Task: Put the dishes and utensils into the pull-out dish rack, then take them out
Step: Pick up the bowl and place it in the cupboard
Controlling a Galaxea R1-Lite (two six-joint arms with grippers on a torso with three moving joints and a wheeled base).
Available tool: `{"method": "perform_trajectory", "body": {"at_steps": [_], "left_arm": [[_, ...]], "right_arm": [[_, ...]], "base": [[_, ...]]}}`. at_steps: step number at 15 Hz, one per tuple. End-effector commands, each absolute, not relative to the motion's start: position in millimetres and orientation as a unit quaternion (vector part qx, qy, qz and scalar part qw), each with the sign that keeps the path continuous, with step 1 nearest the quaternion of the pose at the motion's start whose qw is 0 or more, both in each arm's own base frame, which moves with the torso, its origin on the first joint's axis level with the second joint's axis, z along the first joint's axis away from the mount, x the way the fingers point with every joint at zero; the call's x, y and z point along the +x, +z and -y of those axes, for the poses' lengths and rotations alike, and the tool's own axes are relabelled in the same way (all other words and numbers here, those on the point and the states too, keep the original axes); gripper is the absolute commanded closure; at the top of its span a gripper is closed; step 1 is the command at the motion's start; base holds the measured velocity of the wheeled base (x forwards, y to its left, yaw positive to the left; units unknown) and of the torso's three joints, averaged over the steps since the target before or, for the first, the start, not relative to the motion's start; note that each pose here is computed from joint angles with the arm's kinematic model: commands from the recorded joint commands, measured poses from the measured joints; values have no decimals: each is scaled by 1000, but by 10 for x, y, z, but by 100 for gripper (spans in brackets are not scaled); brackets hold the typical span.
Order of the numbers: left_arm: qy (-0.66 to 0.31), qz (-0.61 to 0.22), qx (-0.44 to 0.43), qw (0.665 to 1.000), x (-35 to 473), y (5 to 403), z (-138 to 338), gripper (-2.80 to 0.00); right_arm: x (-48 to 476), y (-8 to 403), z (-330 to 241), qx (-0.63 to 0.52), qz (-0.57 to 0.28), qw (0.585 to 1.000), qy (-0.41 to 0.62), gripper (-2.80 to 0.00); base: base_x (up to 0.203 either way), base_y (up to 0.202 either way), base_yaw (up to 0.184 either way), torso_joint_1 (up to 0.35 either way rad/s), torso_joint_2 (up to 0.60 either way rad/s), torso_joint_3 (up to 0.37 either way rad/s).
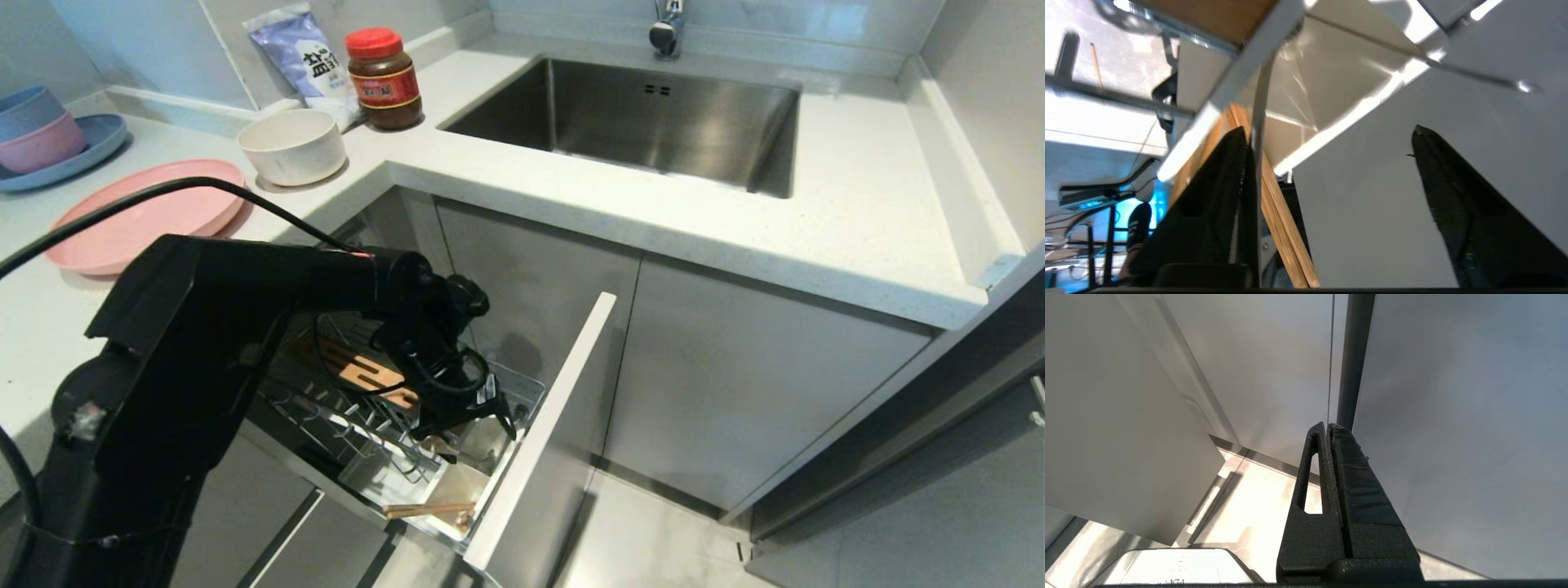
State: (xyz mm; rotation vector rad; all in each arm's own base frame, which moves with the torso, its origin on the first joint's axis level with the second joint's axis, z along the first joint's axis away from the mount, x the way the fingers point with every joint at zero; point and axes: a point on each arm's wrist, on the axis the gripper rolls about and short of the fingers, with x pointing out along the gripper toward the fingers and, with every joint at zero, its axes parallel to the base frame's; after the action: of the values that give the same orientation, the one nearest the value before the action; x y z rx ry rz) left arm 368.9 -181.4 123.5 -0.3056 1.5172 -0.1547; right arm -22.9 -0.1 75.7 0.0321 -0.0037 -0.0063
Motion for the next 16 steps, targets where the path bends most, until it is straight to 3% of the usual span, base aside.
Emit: {"method": "perform_trajectory", "body": {"at_steps": [1, 15, 16], "left_arm": [[-76, -683, -137, 714, 3622, 1335, 1843, -280], [-83, -662, -158, 728, 3310, 1850, 1832, -280], [-84, -660, -159, 729, 3298, 1870, 1830, 0]], "right_arm": [[-230, 757, 1, 16, 3, 1000, -3, 0], [-230, 754, 1, 16, 3, 1000, -3, 0], [-231, 757, 1, 16, 3, 1000, -3, 0]], "base": [[0, 0, 0, 0, 0, 0], [0, 0, 0, 0, 0, 0], [0, 0, 0, 0, 0, 0]]}}
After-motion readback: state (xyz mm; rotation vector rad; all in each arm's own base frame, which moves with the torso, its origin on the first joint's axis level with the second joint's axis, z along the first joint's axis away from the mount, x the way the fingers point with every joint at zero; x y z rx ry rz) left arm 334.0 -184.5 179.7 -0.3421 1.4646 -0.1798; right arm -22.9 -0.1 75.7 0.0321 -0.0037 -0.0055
